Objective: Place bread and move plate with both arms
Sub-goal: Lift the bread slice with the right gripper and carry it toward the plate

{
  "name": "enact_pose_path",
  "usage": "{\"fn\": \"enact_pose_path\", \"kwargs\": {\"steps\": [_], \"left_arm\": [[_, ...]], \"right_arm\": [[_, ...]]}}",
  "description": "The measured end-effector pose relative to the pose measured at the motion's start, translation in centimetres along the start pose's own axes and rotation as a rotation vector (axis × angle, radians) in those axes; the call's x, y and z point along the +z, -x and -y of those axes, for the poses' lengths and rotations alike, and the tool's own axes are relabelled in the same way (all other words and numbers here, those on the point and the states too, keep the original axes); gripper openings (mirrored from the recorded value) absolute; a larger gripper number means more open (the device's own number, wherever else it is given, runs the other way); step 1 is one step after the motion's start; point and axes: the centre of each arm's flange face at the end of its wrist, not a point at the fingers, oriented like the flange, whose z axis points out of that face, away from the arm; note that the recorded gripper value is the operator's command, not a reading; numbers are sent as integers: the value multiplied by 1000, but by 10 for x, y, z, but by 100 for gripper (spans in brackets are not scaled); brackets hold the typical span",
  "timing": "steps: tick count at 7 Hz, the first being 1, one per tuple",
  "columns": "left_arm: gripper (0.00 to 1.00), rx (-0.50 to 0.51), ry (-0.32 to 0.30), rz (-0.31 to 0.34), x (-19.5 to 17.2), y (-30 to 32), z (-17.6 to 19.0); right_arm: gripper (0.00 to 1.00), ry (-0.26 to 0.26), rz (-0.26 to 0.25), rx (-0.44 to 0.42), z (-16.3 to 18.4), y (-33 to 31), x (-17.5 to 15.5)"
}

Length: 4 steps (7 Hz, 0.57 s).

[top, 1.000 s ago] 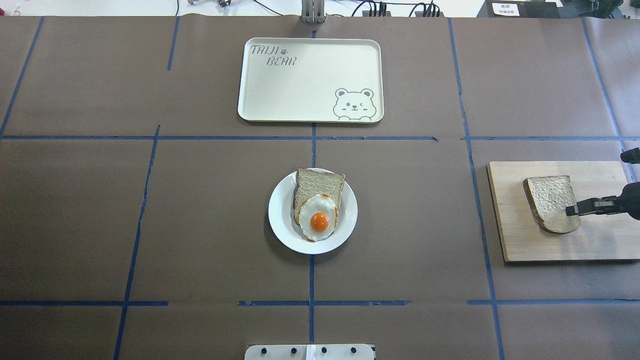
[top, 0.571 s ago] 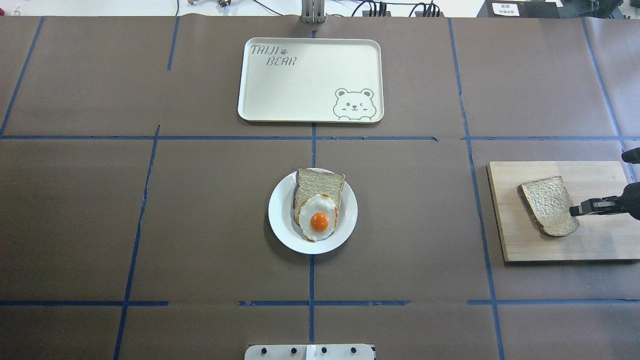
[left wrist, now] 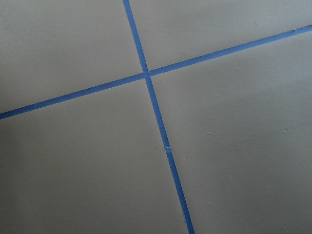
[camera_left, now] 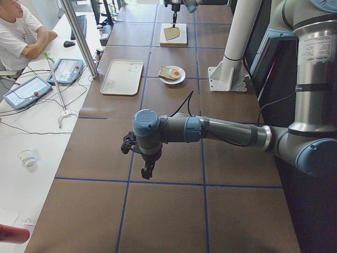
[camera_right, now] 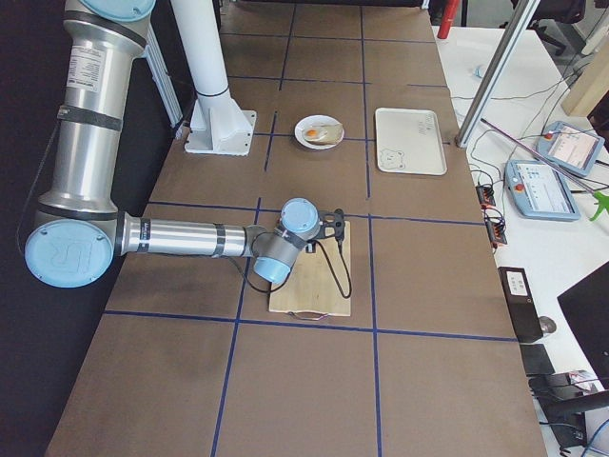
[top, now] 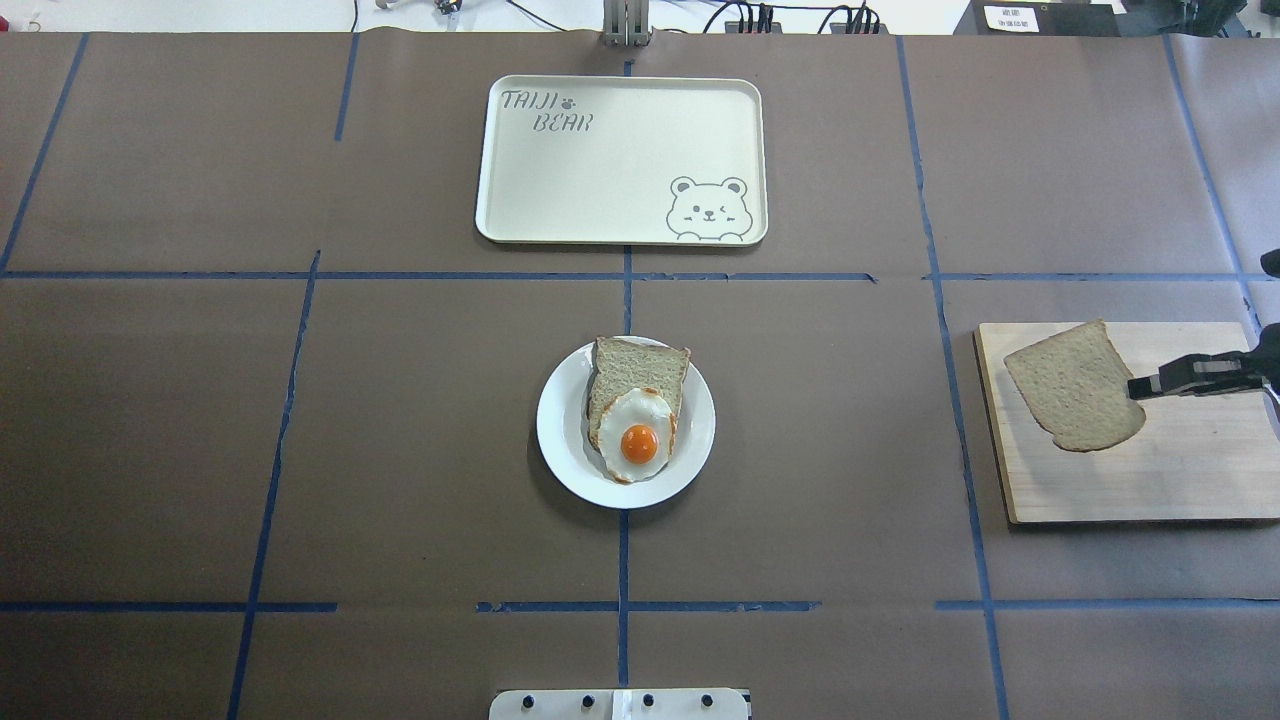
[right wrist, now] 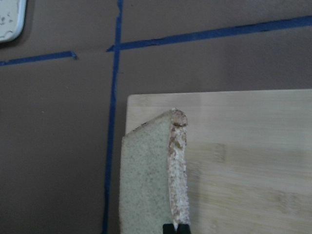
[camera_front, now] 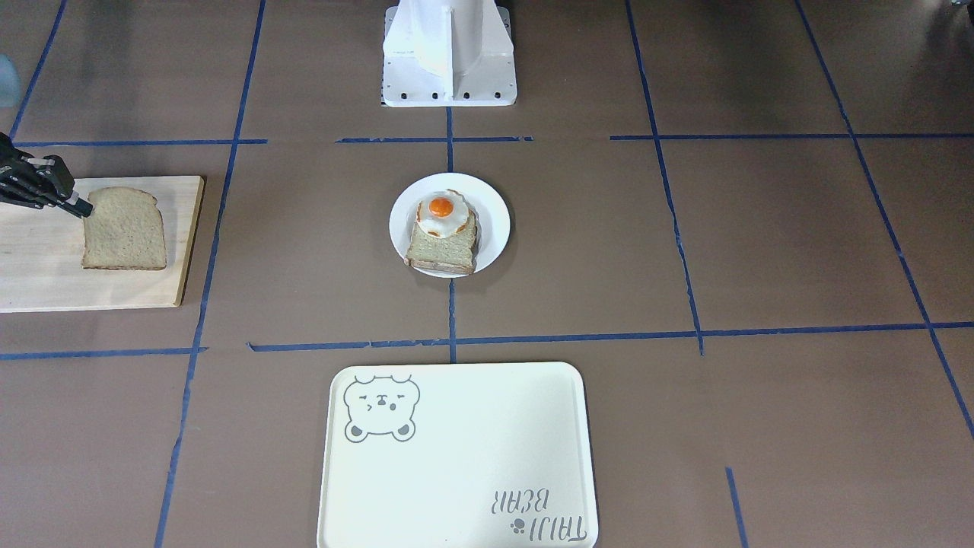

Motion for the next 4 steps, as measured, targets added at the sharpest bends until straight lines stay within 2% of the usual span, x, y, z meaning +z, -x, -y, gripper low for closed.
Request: {"fn": "enact_pose_path", "kwargs": {"steps": [2,4], "left_arm": [[100,1,-1,1,-1,0,0],[100,1,-1,1,-1,0,1]], "right_arm": [[0,0,56,39,53,99,13],[0,16,106,75,93,231,55]]}}
